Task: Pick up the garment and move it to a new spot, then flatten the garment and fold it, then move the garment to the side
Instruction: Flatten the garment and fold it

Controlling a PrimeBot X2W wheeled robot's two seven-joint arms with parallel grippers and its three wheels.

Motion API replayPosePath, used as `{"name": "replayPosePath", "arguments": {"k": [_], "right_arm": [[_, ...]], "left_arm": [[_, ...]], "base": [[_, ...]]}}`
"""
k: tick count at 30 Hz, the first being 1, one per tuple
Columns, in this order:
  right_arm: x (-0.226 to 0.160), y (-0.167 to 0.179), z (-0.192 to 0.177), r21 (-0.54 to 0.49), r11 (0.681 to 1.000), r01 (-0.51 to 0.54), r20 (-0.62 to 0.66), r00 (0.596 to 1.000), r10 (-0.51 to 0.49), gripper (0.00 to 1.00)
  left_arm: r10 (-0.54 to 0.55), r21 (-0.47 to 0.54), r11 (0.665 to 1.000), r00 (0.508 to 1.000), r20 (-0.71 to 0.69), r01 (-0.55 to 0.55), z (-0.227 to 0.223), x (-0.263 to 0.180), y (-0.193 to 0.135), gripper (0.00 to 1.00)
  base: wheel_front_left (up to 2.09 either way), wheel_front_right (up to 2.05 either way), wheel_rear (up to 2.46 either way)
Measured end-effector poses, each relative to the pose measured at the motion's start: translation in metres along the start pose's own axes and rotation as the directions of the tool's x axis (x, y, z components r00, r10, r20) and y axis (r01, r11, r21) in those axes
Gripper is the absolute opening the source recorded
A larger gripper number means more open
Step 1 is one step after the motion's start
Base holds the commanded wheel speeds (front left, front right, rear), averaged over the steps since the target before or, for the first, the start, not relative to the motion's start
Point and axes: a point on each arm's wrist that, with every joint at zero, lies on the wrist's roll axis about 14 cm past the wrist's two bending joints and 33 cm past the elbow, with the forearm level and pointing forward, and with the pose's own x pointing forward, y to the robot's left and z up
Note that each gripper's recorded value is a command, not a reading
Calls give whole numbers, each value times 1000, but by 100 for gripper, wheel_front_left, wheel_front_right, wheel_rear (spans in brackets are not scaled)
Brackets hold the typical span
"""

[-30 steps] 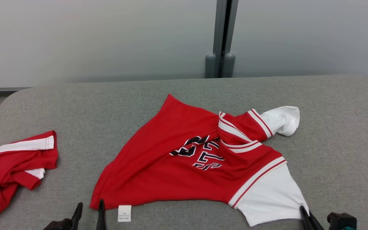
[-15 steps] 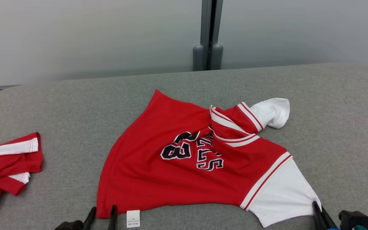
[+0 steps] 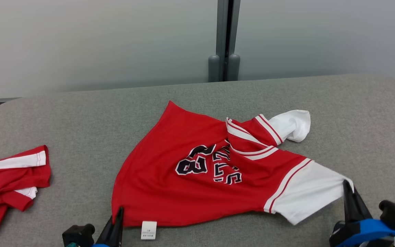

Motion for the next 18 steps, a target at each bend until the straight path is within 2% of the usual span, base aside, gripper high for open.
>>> {"name": "replayPosePath", "arguments": {"k": [4, 6, 8, 12, 14, 16, 18], "right_arm": [[12, 10, 61, 111, 993, -32, 190, 982, 10, 0], [15, 15, 97, 135, 989, -61, 292, 956, 19, 0], [17, 24, 138, 151, 983, -106, 406, 913, 36, 0], [8, 41, 220, 147, 970, -193, 609, 791, 65, 0], [-1, 50, 258, 127, 964, -234, 694, 715, 82, 0], [-12, 62, 295, 83, 960, -269, 765, 634, 111, 0], [-21, 73, 325, 27, 956, -292, 803, 576, 153, 0]], "left_arm": [[-53, 20, 999, 991, 120, 51, 40, 0, -11, 0], [-88, 48, 996, 976, 200, 80, 72, 3, -17, 0], [-138, 104, 988, 949, 284, 113, 110, 6, -24, 0], [-237, 221, 963, 866, 440, 151, 189, 3, -40, 0], [-279, 271, 950, 816, 506, 157, 230, -4, -49, 0], [-322, 324, 933, 769, 552, 158, 267, -12, -60, 0], [-355, 363, 918, 731, 583, 156, 298, -20, -71, 0]], "base": [[0, 0, 0], [0, 0, 0], [0, 0, 0], [0, 0, 0], [0, 0, 0], [0, 0, 0], [0, 0, 0]]}}
